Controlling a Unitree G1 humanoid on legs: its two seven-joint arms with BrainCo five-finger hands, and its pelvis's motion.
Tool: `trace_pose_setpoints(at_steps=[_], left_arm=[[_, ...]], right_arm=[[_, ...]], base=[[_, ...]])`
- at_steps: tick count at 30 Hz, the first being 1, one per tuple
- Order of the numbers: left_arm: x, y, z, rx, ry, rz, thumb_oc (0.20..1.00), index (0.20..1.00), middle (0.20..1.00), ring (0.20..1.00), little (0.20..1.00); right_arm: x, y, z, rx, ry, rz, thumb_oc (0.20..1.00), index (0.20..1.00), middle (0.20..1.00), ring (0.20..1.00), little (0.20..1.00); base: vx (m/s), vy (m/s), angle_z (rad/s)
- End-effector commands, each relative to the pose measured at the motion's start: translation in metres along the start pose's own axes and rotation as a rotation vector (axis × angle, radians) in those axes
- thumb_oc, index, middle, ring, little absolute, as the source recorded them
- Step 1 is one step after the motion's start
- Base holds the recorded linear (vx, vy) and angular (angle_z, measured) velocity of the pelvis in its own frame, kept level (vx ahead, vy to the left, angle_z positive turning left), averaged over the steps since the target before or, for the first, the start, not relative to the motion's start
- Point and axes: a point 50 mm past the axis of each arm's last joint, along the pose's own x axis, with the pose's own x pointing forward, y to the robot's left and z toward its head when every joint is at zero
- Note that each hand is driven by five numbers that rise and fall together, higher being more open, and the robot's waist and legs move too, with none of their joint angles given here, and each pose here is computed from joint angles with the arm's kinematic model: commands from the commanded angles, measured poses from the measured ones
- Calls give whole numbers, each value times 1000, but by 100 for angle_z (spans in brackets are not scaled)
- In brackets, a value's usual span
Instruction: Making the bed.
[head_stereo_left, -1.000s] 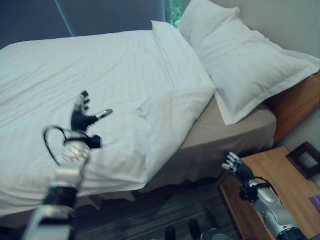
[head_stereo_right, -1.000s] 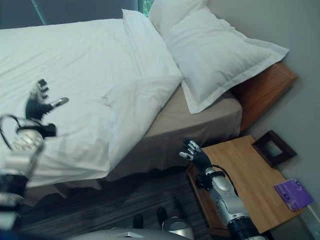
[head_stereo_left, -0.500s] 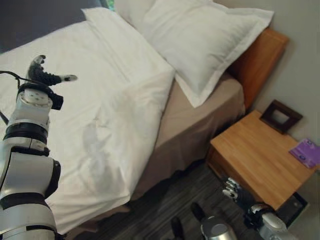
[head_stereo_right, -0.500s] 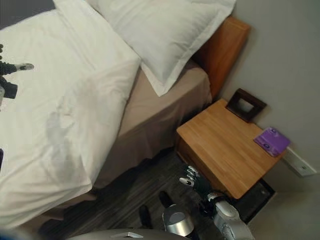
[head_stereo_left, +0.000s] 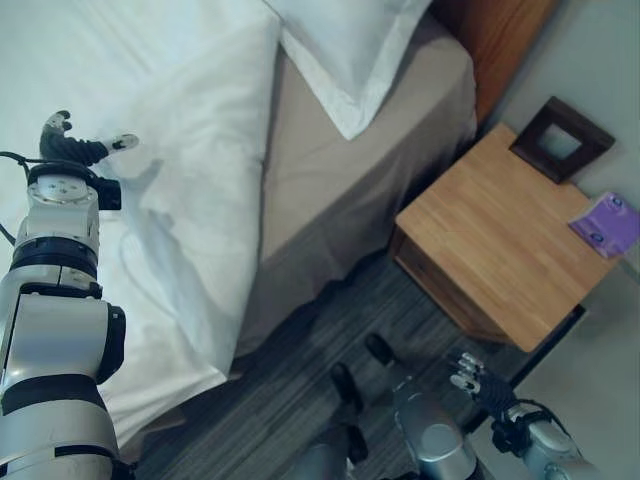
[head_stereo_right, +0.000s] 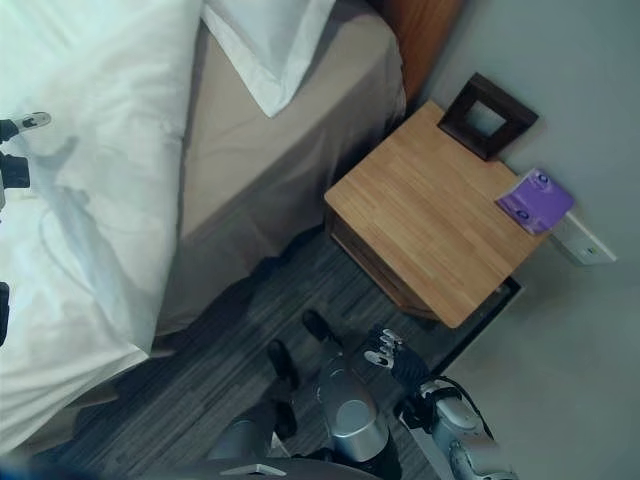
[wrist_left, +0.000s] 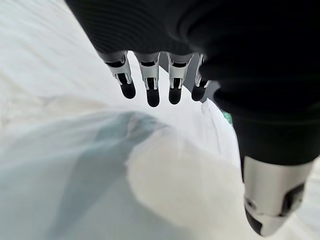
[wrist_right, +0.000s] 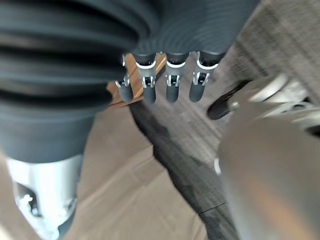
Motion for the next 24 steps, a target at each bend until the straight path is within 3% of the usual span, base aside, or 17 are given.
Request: trace_pose_setpoints(at_steps=[1,9,10,11,16,18,24], left_arm=[[4,36,30,-127,-65,179,1000,1000,1000,1000,1000],[1,5,17,-265,-10,132,1000,1000,1000,1000,1000],[1,-1,13,-267,0,108,555,555,555,555,555],[-1,-9,9,-271,11,80,200,200,200,200,200],[-5,-34,8,-285,13,-5,200,200,200,200,200],[-8,-54,39,-322,-93,-83,200,200,200,200,200],[-19,-67,89,-320,-308,-162,200,200,200,200,200]], right_arm=[[-6,-7,5,25,-49,-39,1000,1000,1000,1000,1000],[6,-1,8,36,-69,-61,1000,1000,1000,1000,1000],[7,-2,8,39,-66,-68,1000,1000,1000,1000,1000],[7,-2,6,41,-63,-70,1000,1000,1000,1000,1000],[7,-2,2,45,-42,-79,1000,1000,1000,1000,1000],[10,-4,5,30,-39,-79,1000,1000,1000,1000,1000],[7,-7,10,10,-57,-73,1000,1000,1000,1000,1000]], base=[[10,-26,-8],[14,-7,-8],[0,0,0],[0,0,0],[0,0,0],[0,0,0],[3,3,2]])
